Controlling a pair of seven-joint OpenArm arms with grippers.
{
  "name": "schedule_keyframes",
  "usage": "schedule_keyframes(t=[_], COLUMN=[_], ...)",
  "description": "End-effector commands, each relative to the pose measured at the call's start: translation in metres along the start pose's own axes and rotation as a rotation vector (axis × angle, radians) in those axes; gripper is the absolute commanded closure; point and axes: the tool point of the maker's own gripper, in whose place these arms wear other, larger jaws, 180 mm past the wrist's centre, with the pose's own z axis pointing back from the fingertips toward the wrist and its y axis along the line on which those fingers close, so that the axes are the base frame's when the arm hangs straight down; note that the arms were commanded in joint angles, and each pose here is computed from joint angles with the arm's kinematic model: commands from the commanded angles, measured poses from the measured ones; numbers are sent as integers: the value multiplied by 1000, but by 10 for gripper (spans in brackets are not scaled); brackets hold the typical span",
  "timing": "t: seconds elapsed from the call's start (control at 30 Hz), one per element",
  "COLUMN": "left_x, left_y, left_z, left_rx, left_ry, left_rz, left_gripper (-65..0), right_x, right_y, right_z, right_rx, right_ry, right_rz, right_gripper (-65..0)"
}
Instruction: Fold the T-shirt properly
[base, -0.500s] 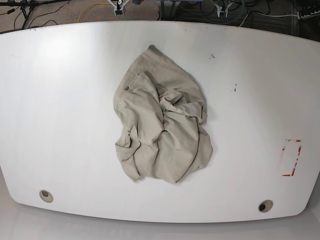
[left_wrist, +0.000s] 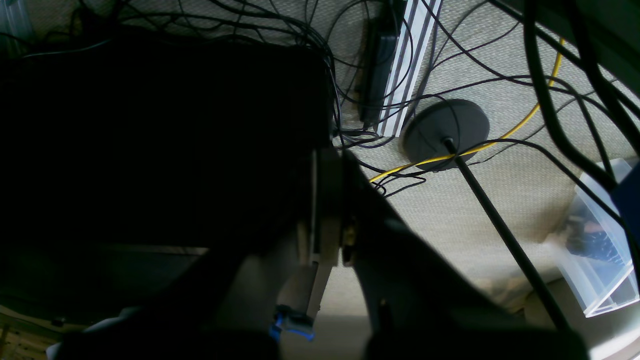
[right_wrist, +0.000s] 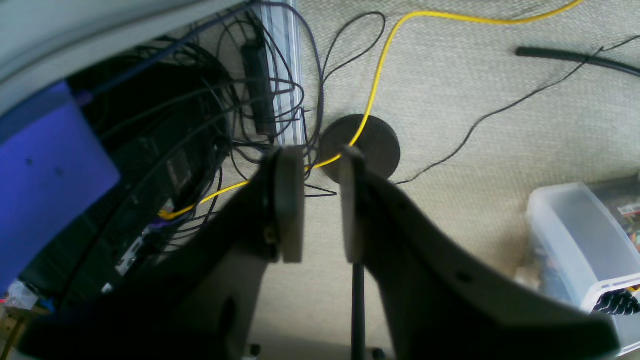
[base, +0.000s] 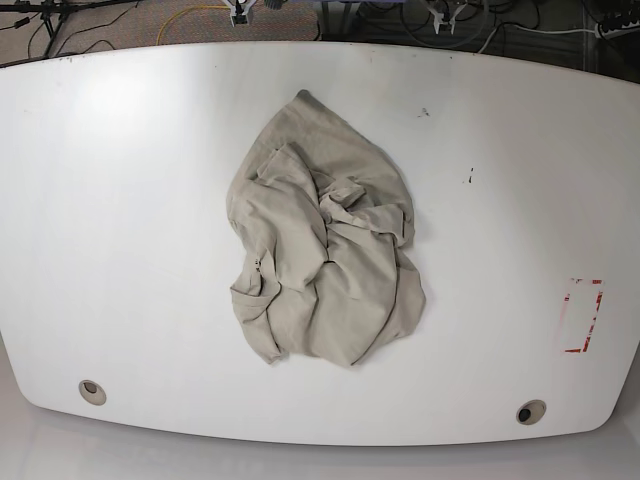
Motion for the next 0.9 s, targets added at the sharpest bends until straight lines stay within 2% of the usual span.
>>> schedule_keyframes(t=[0.0, 0.7, 0.83, 0.87], left_x=[-3, -4, -6, -4], left_y=[0, 2, 6, 11], left_z=[0, 1, 1, 3], left_rx=[2, 1, 7, 16], left_ry=[4, -1, -10, -41], left_rz=[-7, 0, 0, -2], left_gripper=[-6, -11, -11, -9], right_x=[-3, -4, -5, -3], right_y=[-2, -5, -6, -6], right_z=[1, 2, 4, 7], right_rx=[-2, -10, -12, -15], right_ry=[3, -9, -24, -54], right_rz=[-2, -2, 4, 11], right_gripper=[-117, -116, -114, -113])
